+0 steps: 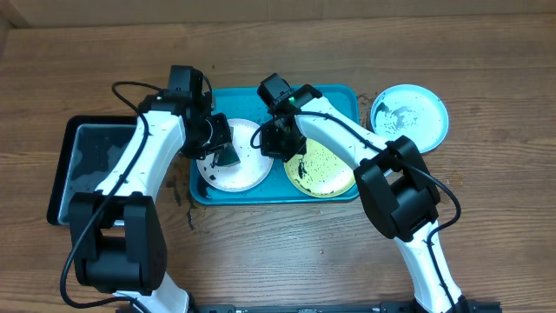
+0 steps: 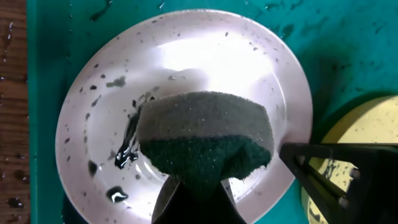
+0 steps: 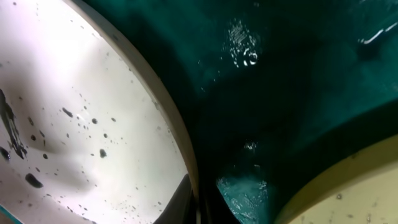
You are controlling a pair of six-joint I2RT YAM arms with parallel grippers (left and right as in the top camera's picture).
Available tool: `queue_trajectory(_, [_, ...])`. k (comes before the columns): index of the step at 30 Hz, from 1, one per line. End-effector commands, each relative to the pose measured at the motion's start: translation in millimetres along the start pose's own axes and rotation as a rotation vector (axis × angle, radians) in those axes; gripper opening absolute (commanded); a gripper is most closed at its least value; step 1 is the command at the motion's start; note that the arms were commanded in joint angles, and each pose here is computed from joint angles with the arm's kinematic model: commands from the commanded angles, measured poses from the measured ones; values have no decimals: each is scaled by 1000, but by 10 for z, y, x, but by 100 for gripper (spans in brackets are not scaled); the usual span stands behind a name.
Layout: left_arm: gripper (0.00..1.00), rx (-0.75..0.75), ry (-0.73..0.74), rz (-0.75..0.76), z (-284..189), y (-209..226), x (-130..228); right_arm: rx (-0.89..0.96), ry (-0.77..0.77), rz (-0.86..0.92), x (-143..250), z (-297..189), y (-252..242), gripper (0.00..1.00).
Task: Clean dirty plates on tray and stack at the side
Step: 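Grip the white plate rim with the right gripper and scrub with the sponge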
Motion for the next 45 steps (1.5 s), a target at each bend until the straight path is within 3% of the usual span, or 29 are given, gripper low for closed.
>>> queue_trajectory(1, [4, -2, 15, -59, 117, 28, 72, 13, 11, 2, 56, -26, -4, 4])
queue_trajectory(16, [4, -8, 20, -73, 351, 117, 231, 21, 15, -36, 169, 18, 100, 4])
queue_trajectory(23, [4, -192, 19, -51, 413, 467, 344, 21, 15, -37, 169, 18, 98, 4])
queue_trajectory(26, [4, -380, 0, -24, 319, 768, 328, 24, 18, -39, 175, 18, 92, 4])
queue_trajectory(30, [4, -398, -10, 5, 242, 763, 247, 39, 3, -39, 149, 17, 69, 4])
queue_trajectory(34, [4, -331, -35, 7, 149, 593, 90, 43, 1, -39, 147, 17, 62, 4])
queue_trajectory(40, [4, 36, -56, -39, 142, -51, -85, 39, -3, -40, 138, 17, 70, 4])
queue_trajectory(45, [4, 100, -79, -154, 158, -183, -151, 37, -5, -41, 132, 18, 76, 4])
Point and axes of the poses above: each gripper's point midway between its finger pads, its own z axis out along the fingers, its own y axis along the line the jaws close on, x = y × z, the point moved 1 cm from there along -z, back along the fingers, and after that the axes turned 6 degrees about z, right-handed, at the moved point
